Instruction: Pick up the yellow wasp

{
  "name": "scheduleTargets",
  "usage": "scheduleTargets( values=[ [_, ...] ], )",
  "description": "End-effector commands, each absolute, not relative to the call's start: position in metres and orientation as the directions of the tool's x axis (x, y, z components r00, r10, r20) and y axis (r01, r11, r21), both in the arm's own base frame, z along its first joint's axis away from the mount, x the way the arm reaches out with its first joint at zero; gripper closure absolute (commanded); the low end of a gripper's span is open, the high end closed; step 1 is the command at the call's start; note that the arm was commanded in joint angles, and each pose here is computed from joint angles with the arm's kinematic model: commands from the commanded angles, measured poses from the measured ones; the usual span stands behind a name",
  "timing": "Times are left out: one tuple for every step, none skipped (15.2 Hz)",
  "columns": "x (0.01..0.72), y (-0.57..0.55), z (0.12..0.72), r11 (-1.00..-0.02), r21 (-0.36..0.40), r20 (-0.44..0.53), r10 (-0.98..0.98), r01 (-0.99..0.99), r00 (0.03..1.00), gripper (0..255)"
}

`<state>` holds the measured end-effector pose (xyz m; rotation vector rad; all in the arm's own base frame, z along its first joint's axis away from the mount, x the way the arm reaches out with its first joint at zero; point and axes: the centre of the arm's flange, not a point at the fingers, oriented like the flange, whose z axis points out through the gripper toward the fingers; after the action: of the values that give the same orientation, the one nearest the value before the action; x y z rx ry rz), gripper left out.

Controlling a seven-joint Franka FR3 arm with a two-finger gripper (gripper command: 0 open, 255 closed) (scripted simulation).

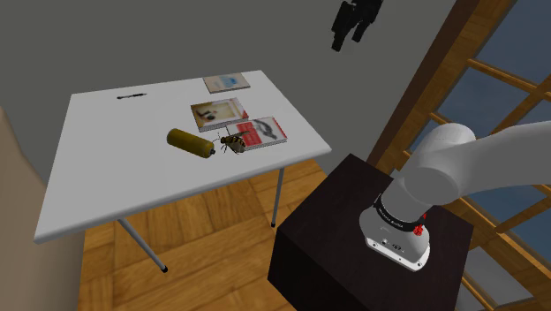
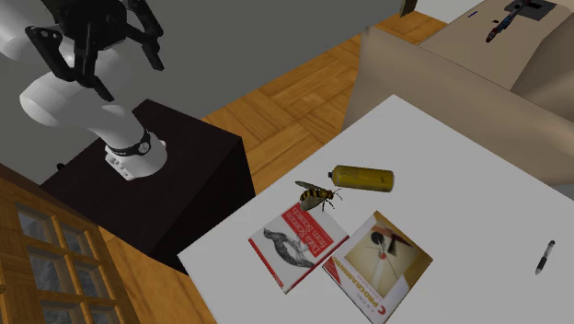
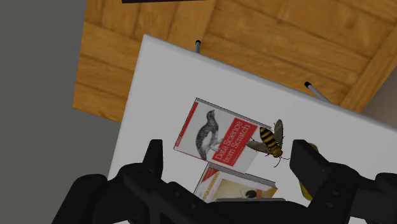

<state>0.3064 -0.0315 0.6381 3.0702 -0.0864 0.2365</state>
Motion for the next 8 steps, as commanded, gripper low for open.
scheduleTargets(
  values=[
    [0.306,-0.032,0.638,-0.997,0.057,0.155,-0.051,-0.061,0.987,0],
    [0.313,-0.024,0.629,-0.996,0.064,0.153,-0.058,-0.068,0.987,0],
    [0.320,-0.016,0.619,-0.995,0.070,0.151,-0.064,-0.075,0.986,0],
    [0.327,-0.008,0.610,-0.994,0.077,0.149,-0.070,-0.082,0.986,0],
    [0.334,-0.001,0.600,-0.992,0.084,0.148,-0.077,-0.090,0.986,0],
    [0.341,0.007,0.590,-0.991,0.091,0.146,-0.083,-0.097,0.986,0],
    [0.348,0.014,0.580,-0.990,0.098,0.144,-0.089,-0.104,0.985,0],
    [0.355,0.021,0.571,-0.988,0.105,0.143,-0.096,-0.111,0.985,0]
  ],
)
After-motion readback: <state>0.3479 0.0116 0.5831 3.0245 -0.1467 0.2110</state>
